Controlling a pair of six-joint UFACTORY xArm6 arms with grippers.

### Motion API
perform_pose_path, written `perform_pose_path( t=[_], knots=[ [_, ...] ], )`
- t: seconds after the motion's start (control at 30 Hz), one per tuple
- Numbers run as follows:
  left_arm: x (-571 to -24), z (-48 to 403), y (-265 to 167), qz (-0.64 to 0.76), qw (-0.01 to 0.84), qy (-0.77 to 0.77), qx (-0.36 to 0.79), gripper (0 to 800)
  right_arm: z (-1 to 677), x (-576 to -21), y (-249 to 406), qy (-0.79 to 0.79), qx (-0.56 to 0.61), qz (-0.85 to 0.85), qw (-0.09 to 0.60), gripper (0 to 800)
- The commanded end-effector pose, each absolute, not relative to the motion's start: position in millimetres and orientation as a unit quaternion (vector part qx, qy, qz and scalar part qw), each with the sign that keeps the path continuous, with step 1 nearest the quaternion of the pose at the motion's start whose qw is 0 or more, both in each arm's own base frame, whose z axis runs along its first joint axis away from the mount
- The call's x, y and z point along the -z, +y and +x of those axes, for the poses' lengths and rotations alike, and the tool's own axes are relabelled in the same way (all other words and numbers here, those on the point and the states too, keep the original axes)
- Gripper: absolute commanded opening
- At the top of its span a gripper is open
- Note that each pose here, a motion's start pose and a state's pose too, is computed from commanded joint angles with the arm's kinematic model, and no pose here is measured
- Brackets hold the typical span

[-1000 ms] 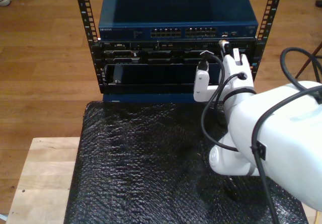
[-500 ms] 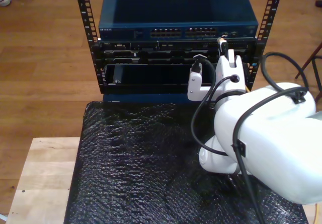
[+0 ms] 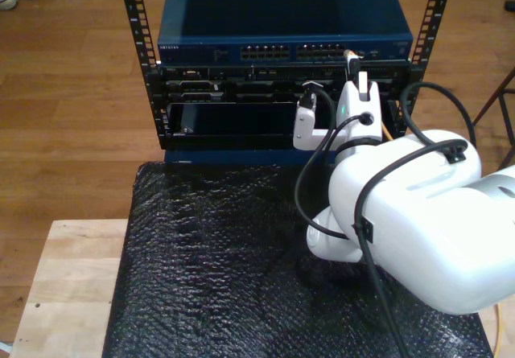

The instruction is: Grab the cable and plug it in

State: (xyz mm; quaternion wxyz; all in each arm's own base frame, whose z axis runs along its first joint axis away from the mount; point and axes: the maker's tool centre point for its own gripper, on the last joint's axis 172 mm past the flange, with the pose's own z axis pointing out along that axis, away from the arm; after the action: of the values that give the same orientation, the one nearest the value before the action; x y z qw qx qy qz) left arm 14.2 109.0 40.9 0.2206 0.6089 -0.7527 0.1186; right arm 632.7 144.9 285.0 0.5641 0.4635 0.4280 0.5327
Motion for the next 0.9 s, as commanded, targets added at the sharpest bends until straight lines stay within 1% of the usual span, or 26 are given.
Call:
perform_pose_path(
  t=[0.9],
  knots=[
    [-41,14,109,0.609,0.221,-0.753,-0.119,800,646,-275,149,0.432,-0.533,0.474,0.552,0]
  ],
)
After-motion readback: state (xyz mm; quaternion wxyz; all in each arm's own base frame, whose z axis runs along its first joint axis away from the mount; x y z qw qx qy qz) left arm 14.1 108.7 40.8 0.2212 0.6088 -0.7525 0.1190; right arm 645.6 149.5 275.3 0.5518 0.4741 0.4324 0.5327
